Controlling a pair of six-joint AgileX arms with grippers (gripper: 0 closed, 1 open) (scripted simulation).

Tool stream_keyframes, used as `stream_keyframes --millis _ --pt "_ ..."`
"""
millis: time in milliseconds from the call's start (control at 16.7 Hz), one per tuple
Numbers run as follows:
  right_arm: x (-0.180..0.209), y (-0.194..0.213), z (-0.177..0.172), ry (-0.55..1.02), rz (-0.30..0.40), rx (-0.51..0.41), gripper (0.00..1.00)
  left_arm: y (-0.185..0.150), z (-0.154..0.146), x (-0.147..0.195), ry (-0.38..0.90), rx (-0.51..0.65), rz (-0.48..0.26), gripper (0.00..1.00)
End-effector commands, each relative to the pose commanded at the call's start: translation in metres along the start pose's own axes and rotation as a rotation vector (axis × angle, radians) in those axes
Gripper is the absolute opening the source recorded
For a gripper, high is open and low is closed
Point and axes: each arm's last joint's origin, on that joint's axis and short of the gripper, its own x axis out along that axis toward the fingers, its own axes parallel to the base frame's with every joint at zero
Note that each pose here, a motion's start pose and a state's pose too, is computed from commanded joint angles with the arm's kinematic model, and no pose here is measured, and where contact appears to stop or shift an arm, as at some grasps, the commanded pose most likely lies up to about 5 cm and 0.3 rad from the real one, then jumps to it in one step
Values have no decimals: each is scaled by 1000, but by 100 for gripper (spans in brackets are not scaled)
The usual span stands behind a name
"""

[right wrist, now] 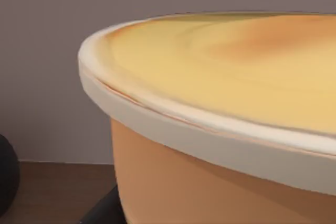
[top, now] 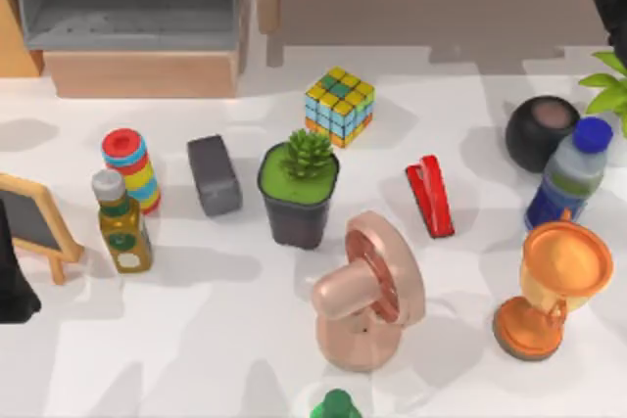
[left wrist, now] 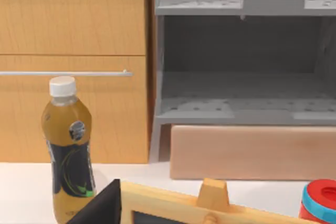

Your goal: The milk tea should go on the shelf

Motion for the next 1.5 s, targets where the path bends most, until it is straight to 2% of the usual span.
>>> stream_keyframes --millis 240,480,960,1500 --pt "7 66 9 53 -28 -1 0 0 0 0 0 0 0 100" --pt "9 102 21 56 -57 2 0 0 0 0 0 0 0 100" --pt "13 103 24 45 -66 9 0 0 0 0 0 0 0 100" --pt "48 104 -7 52 -63 4 0 0 0 0 0 0 0 100"
